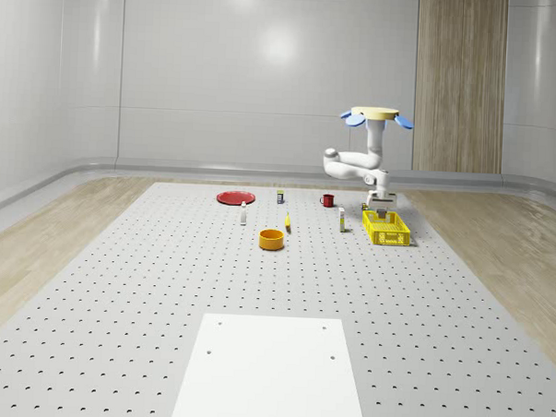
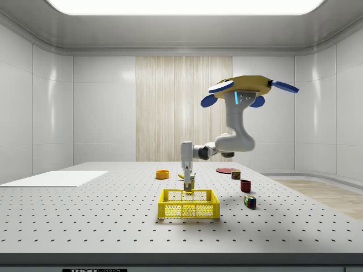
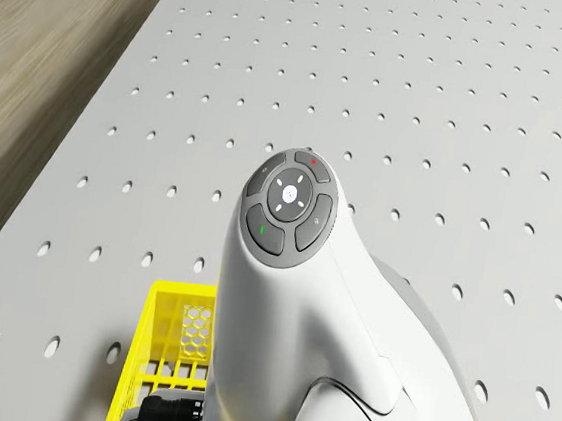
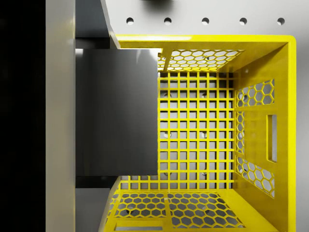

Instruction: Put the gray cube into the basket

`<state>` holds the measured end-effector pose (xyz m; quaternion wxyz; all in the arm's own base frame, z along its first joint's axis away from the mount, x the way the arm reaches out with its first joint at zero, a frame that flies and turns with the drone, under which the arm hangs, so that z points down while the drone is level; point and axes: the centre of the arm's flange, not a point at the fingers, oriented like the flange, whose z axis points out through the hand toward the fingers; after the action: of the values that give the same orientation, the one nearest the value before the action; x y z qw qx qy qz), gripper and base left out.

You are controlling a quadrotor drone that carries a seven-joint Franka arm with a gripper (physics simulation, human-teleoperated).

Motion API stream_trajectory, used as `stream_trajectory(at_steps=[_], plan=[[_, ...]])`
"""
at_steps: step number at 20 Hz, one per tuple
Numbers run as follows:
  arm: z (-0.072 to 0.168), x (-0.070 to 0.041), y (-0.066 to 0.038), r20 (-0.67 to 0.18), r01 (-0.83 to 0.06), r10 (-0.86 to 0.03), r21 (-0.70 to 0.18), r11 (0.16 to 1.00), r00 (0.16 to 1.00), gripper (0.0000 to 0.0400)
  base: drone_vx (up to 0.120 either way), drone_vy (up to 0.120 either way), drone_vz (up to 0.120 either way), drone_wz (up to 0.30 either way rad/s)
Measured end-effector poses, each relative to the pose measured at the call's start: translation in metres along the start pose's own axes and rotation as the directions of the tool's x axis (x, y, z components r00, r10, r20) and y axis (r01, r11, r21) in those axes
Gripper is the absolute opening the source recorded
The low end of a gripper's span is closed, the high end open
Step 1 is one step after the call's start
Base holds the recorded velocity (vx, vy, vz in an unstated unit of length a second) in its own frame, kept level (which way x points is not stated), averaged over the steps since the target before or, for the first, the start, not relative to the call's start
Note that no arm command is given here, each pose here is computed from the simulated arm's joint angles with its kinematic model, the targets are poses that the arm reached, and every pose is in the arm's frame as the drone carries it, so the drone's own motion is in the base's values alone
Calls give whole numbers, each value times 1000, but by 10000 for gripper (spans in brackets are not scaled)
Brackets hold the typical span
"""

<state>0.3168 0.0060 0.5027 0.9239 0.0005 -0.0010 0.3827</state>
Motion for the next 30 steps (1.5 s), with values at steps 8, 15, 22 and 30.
stream_trajectory(at_steps=[8, 15, 22, 30], plan=[[1, 0, 0, 0, 0, 0, 0, 1000, 1000, 250, 25, 35, 0, 0], [25, 0, 0, 0, 0, 0, 0, 1000, 1000, 250, 0, 0, 0, 0], [54, 0, 0, 0, 0, 0, 0, 1000, 1000, 250, 0, 0, 0, 0], [70, 0, 0, 0, 0, 0, 0, 1000, 1000, 353, 0, 0, 0, 0]])
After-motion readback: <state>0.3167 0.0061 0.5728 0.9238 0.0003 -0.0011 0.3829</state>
